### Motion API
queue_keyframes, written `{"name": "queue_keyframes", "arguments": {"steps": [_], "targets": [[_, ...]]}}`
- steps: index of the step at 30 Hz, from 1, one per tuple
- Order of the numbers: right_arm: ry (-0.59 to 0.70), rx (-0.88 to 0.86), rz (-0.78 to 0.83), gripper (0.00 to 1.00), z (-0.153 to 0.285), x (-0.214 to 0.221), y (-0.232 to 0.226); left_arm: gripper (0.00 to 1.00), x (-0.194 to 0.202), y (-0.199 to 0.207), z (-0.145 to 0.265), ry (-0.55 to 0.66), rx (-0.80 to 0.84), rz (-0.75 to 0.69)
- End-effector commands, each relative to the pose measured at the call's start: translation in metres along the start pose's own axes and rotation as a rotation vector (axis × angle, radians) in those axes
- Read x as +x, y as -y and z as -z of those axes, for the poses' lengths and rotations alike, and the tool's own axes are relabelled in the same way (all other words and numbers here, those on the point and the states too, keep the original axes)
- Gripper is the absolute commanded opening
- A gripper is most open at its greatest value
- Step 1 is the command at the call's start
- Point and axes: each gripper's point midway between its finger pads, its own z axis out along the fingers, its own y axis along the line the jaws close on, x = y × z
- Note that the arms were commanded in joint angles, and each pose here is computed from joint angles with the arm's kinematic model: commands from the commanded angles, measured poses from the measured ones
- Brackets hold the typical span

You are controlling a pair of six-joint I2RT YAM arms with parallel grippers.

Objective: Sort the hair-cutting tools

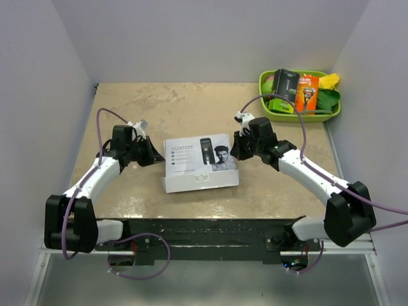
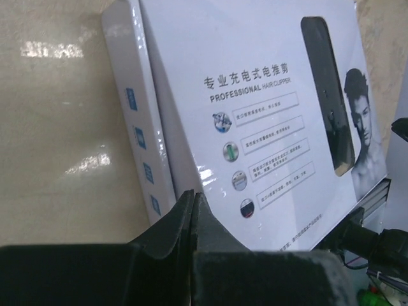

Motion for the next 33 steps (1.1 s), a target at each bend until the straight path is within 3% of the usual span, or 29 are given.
{"name": "queue_keyframes", "arguments": {"steps": [1, 10, 23, 33], "targets": [[0.076, 0.033, 0.002, 0.00, 0.013, -0.005, -0.002, 0.00, 0.009, -0.005, 0.009, 0.035, -0.017, -0.051], [0.031, 0.072, -0.016, 0.00, 0.015, 0.034, 0.003, 0.00, 0.046, -0.007, 0.009, 0.007, -0.021, -0.053], [0.134, 0.033, 0.008, 0.00, 0.049, -0.017, -0.037, 0.00, -0.019, 0.049, 0.066, 0.181, -0.020, -0.128], [0.039, 0.041, 0.035, 0.00, 0.007, 0.022, -0.061, 0.00, 0.019, 0.055, 0.022, 0.044, 0.053, -0.106]]}}
